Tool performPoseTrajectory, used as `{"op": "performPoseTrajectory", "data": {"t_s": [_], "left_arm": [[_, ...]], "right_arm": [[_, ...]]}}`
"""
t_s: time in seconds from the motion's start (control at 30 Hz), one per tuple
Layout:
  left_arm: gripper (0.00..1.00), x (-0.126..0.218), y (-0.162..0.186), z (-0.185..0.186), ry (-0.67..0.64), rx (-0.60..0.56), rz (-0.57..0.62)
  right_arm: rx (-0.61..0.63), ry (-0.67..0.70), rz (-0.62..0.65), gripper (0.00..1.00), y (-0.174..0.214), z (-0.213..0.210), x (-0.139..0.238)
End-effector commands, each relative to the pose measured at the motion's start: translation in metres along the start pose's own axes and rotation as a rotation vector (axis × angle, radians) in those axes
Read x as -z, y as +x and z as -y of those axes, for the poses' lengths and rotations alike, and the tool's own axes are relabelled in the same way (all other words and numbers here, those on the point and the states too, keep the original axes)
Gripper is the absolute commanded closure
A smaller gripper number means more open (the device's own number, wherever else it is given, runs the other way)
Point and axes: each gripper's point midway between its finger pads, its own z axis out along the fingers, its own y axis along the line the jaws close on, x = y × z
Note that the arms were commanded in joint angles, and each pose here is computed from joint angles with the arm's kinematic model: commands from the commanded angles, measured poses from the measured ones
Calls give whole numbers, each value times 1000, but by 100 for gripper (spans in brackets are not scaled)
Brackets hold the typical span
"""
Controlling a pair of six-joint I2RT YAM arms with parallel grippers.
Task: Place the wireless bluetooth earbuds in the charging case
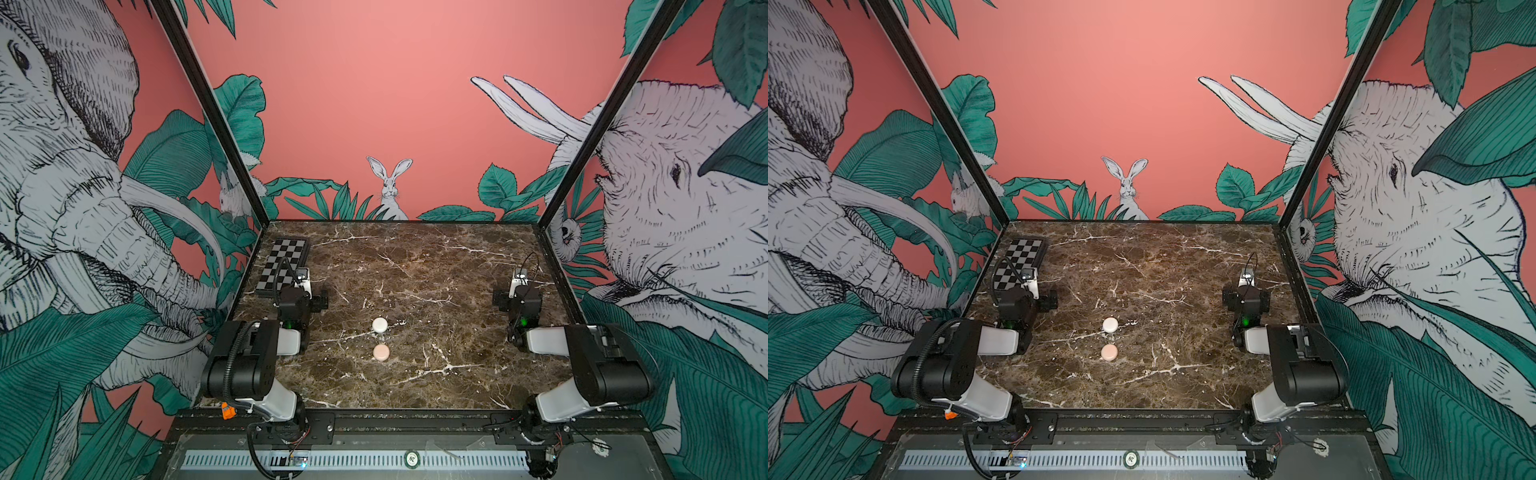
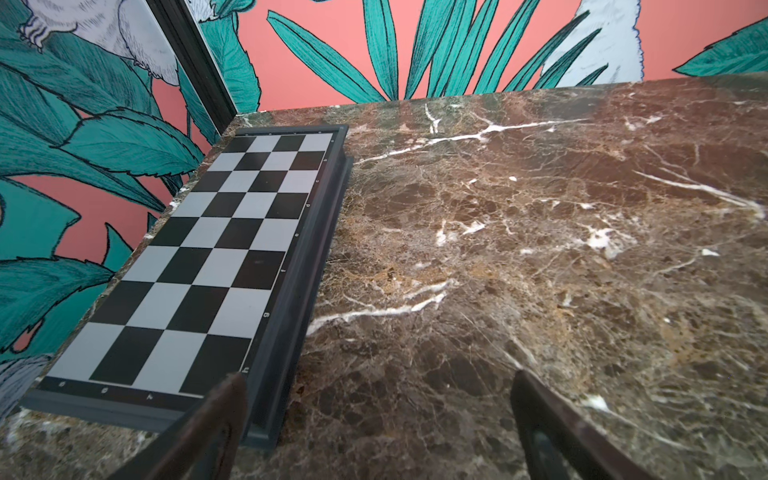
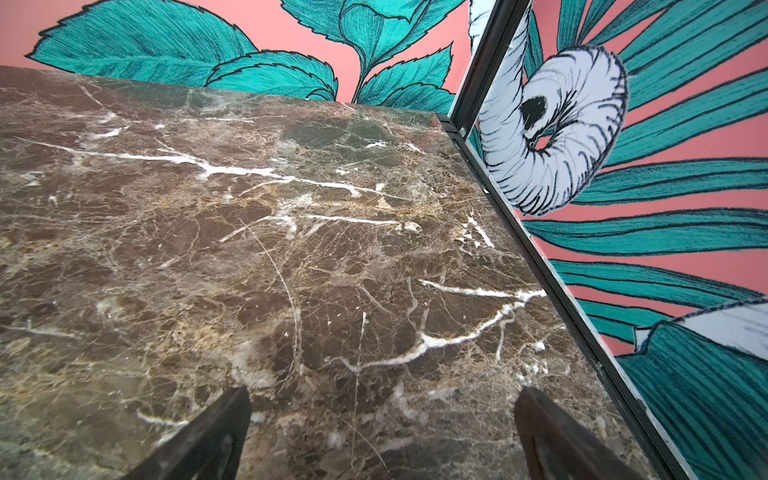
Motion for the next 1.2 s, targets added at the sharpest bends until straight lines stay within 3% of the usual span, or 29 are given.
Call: {"op": "performPoseTrajectory", "data": {"t_s": [0.0, 1.17], "left_arm": [[1, -4, -12, 1, 17, -7, 24], [1, -7, -13, 7, -7, -57, 0]], "right_arm": [[-21, -1, 39, 2, -9, 1, 1], [-21, -3, 39, 2, -9, 0, 1]]}}
